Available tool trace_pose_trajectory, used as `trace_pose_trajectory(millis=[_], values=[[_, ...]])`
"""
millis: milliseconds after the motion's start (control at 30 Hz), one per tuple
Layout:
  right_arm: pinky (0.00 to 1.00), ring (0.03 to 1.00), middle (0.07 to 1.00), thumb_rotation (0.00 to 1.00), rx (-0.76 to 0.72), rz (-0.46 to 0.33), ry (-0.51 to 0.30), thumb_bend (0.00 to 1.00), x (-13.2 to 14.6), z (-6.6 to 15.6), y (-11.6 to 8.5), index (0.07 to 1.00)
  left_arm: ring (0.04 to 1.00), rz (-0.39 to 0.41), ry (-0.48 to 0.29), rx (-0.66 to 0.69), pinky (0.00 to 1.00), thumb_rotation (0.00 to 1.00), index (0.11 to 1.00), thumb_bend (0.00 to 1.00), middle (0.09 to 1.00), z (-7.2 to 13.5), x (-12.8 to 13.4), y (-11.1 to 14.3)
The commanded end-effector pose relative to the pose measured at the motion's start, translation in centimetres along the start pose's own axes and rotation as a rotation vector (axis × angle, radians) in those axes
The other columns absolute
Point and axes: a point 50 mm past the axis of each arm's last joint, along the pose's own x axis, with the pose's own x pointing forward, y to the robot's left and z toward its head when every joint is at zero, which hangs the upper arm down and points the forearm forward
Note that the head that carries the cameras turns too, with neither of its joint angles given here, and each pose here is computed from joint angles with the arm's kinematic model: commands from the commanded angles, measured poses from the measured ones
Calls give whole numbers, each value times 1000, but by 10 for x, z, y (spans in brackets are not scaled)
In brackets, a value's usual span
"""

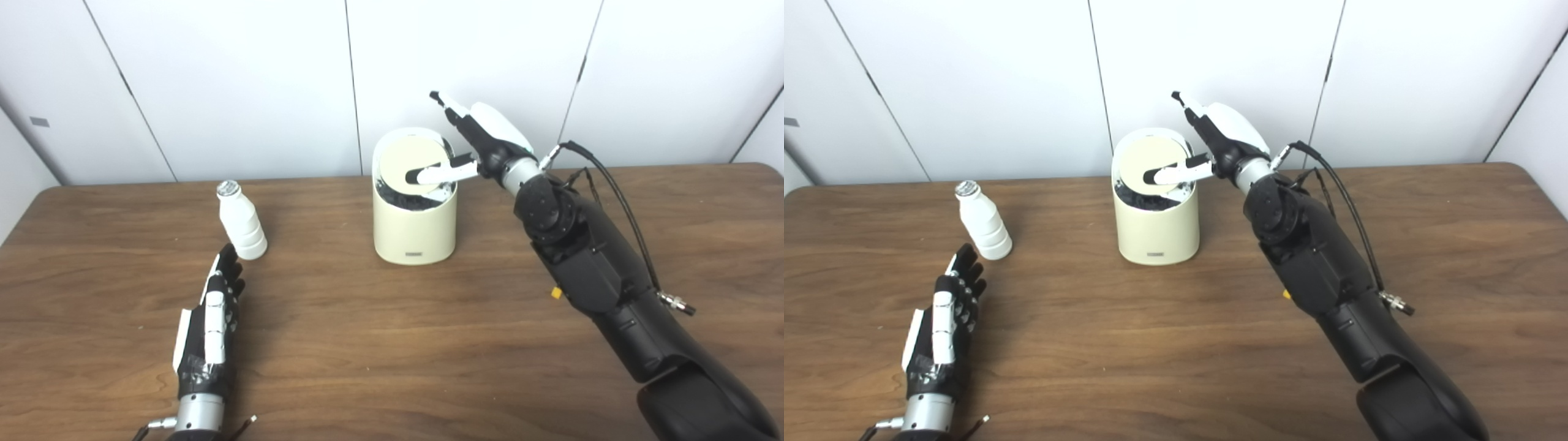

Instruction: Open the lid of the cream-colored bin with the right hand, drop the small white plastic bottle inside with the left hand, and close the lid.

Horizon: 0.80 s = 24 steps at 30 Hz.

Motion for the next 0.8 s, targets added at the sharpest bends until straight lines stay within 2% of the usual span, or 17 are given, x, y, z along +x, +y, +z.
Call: trace_pose_trajectory(millis=[0, 133, 233, 400, 533, 667, 767], values=[[877, 985, 983, 437, -34, -36, -42, 848, 5, 10, -15, 1000, 1000, -4, 8, -27, 1000, 964, 995, 515, 1000, -4, -5, -7], [870, 984, 983, 416, -45, -32, -32, 849, 6, 9, -15, 1000, 1000, 2, 9, -28, 1000, 937, 992, 534, 1000, -5, -5, -7], [927, 985, 983, 382, -78, -31, -24, 846, 7, 9, -14, 1000, 1000, -1, 6, -19, 1000, 955, 995, 523, 1000, -3, -5, -6], [948, 982, 974, 241, -105, -30, -16, 822, 8, 8, -13, 1000, 1000, -6, 1, -21, 1000, 971, 992, 520, 1000, -3, -5, -6], [945, 980, 972, 171, -115, -28, -1, 809, 9, 7, -12, 1000, 1000, -4, -5, -18, 1000, 971, 986, 518, 1000, -3, -6, -6], [903, 972, 970, 204, -98, -32, 1, 804, 7, 5, -13, 1000, 1000, 2, -4, -14, 1000, 966, 984, 532, 1000, -3, -6, -6], [859, 976, 978, 269, -60, -28, 4, 777, 6, 5, -14, 1000, 1000, 2, -3, -17, 1000, 965, 981, 527, 1000, -2, -6, -6]])
